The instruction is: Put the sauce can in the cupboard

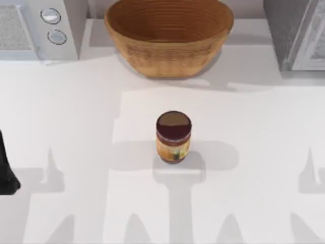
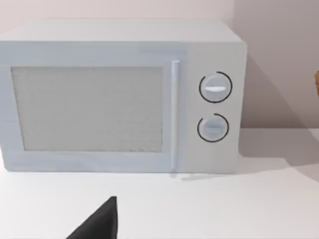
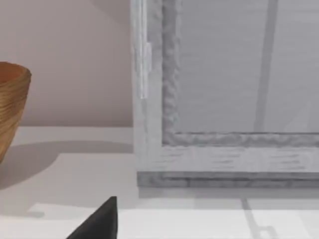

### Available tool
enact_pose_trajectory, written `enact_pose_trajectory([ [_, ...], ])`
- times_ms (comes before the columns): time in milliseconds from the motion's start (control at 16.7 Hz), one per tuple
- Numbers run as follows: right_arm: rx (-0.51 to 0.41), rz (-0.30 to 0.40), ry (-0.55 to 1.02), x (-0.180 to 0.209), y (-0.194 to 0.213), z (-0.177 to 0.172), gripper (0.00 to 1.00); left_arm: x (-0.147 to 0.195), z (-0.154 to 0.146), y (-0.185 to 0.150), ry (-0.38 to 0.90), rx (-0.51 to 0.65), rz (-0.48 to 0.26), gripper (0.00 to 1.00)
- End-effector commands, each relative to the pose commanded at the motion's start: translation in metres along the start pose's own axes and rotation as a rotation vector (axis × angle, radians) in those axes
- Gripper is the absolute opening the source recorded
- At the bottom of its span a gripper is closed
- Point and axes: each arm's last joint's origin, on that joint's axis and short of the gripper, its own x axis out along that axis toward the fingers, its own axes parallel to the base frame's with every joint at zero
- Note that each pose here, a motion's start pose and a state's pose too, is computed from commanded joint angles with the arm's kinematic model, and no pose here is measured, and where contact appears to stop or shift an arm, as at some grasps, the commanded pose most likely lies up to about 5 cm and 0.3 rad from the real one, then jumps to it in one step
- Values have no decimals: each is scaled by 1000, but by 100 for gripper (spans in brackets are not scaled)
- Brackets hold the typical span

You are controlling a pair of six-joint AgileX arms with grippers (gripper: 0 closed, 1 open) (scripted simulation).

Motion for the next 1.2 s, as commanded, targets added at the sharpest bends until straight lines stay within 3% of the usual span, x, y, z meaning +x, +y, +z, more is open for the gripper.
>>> enact_pose_trajectory([
  [180,0,0,0,0,0,0,100,0,0,0,0,0,0,100],
  [360,-7,57,-18,2,3,16,100,0,0,0,0,0,0,100],
  [840,-52,357,-7,42,22,67,100,0,0,0,0,0,0,100],
  [1200,-88,586,-12,84,41,85,100,0,0,0,0,0,0,100],
])
